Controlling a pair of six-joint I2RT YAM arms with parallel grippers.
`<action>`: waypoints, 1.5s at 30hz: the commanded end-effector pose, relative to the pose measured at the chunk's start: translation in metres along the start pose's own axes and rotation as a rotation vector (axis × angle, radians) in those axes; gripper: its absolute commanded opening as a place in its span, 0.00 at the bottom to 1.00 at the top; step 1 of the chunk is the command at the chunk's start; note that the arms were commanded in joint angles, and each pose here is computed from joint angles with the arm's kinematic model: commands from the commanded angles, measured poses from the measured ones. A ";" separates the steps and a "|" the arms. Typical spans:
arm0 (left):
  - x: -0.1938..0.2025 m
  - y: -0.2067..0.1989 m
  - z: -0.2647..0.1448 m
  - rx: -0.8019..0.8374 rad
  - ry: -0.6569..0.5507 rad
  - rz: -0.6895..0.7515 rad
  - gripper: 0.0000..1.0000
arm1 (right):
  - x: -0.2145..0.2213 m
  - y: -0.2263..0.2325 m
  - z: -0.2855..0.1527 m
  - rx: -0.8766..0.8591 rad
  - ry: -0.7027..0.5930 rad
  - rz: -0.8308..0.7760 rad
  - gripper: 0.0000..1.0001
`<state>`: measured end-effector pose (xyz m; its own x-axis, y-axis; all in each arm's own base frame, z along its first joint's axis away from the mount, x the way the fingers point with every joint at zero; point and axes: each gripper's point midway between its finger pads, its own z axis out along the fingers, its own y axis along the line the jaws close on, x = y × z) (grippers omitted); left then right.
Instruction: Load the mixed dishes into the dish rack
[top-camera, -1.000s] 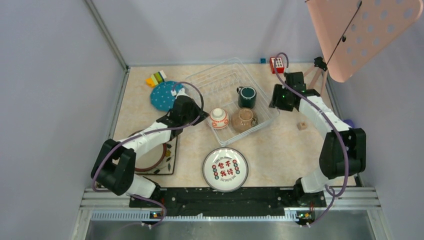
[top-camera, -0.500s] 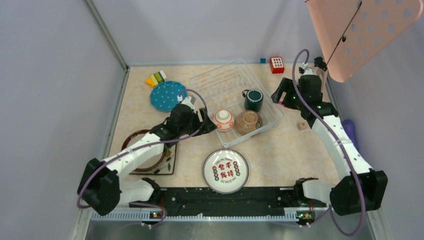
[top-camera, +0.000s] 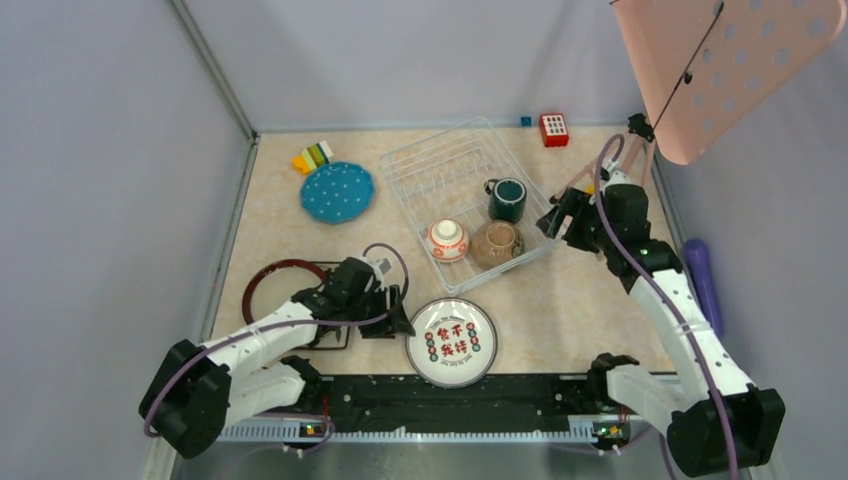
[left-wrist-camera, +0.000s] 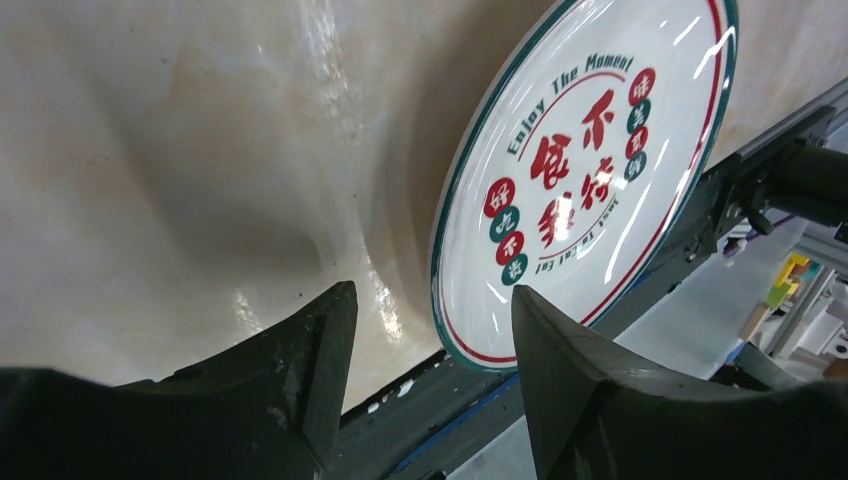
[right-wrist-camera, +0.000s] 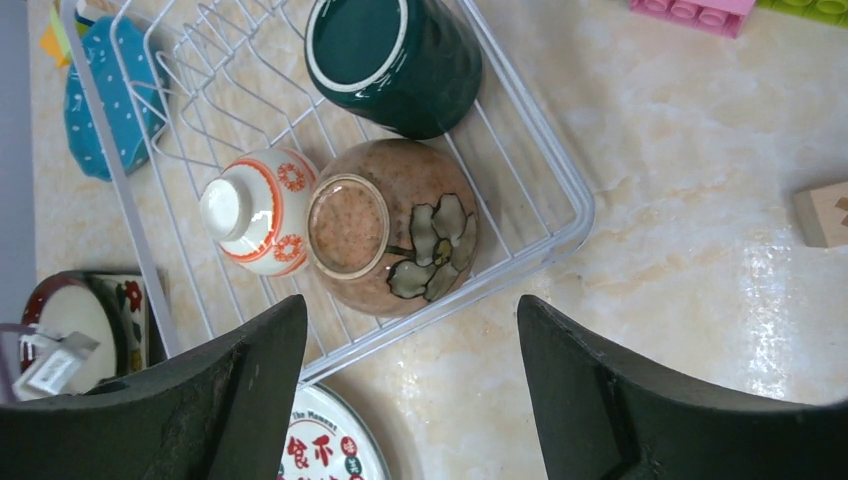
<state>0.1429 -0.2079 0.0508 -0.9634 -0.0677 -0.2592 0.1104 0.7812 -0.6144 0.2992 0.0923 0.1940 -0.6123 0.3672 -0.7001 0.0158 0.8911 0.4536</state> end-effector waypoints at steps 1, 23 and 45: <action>0.009 -0.013 0.002 0.072 0.034 -0.008 0.62 | -0.009 0.023 -0.015 -0.104 -0.051 0.005 0.75; 0.013 -0.025 -0.013 0.119 0.029 0.028 0.00 | 0.034 0.055 -0.048 -0.319 0.115 -0.097 0.67; -0.045 -0.124 -0.118 0.282 -0.157 0.236 0.00 | 0.093 0.146 -0.069 -0.680 0.306 -0.214 0.70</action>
<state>0.1068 -0.2197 0.1914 -0.9246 0.0469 -0.3780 0.3280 0.6027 -0.7274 0.1894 0.2250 0.1913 -0.8000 -0.0168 -0.5997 -0.4749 0.6286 0.6159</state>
